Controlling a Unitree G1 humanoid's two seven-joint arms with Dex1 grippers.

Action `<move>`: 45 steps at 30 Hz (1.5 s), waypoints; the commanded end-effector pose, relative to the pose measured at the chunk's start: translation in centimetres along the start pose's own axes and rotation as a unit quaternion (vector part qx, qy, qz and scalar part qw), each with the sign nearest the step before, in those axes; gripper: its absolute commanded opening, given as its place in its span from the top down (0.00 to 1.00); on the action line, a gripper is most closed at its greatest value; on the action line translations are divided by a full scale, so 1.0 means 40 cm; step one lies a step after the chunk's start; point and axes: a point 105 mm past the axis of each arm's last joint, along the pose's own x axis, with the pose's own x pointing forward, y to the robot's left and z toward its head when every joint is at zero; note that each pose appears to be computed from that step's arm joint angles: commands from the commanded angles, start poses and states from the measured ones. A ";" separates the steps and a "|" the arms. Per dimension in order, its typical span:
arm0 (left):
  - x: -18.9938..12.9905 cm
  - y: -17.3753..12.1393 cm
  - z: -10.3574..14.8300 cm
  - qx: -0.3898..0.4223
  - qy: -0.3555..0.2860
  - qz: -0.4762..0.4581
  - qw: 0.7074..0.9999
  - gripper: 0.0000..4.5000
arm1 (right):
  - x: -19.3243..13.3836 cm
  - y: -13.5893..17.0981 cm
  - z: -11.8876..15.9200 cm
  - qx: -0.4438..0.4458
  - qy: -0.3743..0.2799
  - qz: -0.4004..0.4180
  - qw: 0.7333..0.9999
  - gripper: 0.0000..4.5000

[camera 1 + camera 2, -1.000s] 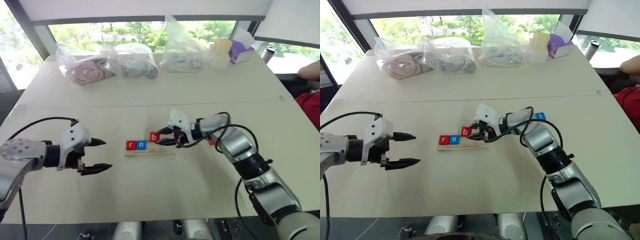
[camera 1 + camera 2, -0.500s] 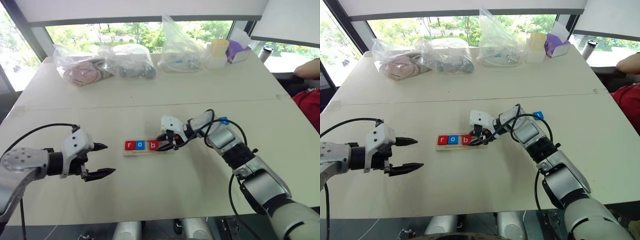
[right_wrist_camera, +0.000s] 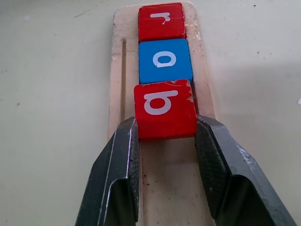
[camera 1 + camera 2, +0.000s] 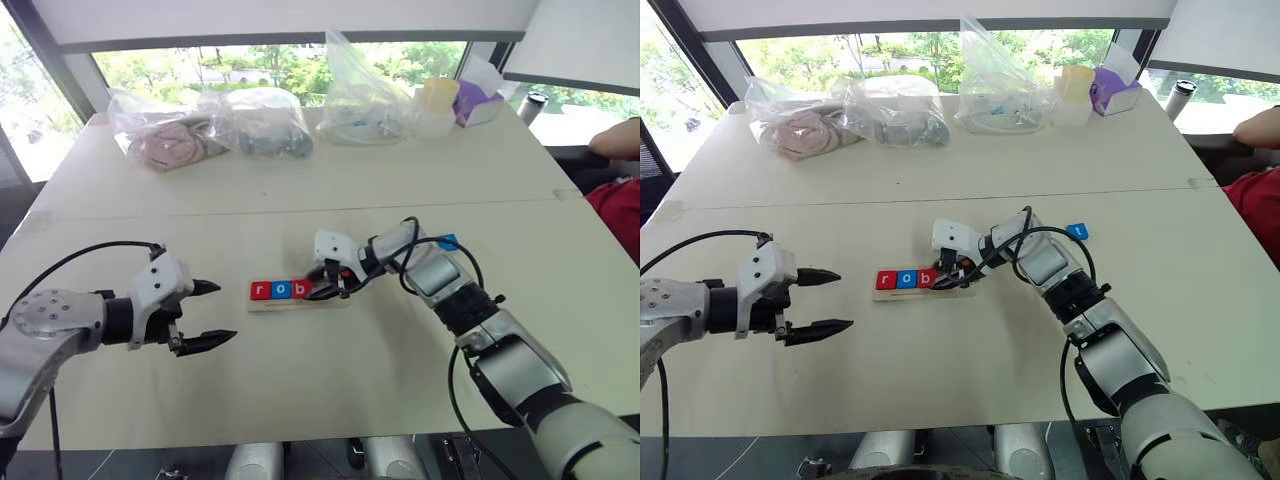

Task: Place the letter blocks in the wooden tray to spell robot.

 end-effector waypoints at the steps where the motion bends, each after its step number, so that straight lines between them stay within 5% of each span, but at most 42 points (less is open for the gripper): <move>1: 0.000 0.005 0.015 0.016 -0.009 0.005 1.000 0.00 | -0.004 -0.013 0.023 -0.006 -0.010 -0.012 1.000 0.75; 2: 0.001 0.005 0.016 0.016 -0.009 0.005 1.000 0.00 | -0.003 -0.013 0.026 -0.006 -0.012 -0.013 1.000 0.53; 7: 0.004 0.005 0.016 0.018 -0.008 0.005 1.000 0.00 | -0.005 -0.023 0.042 0.001 -0.027 -0.028 0.999 0.01; 21: 0.013 0.003 0.018 0.016 -0.012 0.002 1.000 0.00 | -0.070 -0.033 0.088 -0.004 -0.087 -0.102 0.991 0.01; 45: 0.016 0.005 0.025 0.016 -0.016 0.006 1.000 0.00 | -0.029 -0.094 0.044 -0.066 -0.039 -0.147 0.986 0.01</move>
